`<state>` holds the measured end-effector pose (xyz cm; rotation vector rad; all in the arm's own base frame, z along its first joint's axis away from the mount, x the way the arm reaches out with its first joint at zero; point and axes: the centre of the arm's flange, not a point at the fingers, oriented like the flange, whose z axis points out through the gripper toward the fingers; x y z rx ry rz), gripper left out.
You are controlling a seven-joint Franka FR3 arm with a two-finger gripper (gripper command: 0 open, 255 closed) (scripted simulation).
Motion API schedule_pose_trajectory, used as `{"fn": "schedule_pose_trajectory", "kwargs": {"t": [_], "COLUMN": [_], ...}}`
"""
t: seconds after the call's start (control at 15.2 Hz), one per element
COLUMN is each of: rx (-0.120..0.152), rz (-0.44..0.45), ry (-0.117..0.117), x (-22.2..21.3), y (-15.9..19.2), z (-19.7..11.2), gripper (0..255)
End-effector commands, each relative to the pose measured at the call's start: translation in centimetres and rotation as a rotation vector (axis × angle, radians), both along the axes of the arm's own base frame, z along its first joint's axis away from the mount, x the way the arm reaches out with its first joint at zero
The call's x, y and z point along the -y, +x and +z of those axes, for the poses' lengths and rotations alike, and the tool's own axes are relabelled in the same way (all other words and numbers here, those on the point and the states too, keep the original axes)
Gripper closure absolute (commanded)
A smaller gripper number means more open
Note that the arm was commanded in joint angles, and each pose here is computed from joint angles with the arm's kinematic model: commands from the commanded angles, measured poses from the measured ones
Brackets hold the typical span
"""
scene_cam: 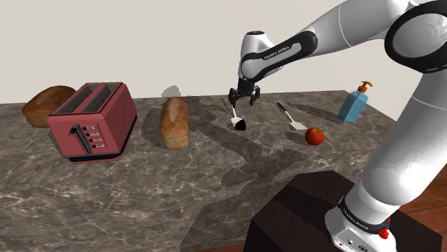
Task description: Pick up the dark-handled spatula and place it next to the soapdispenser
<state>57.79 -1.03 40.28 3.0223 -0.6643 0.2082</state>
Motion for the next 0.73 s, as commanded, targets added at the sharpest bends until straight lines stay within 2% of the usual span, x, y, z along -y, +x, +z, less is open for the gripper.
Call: {"fn": "schedule_pose_trajectory", "kwargs": {"t": [0.0,0.33,0.66], "rx": [0.021,0.070,0.073], "rz": [-0.035,-0.119,-0.124], "ry": [-0.007,-0.023,-0.024], "x": [0.5,2.4,2.8], "y": [2.3,7.6,8.3], "z": [-1.1,-2.7,-4.9], "gripper": [0,0,0]}}
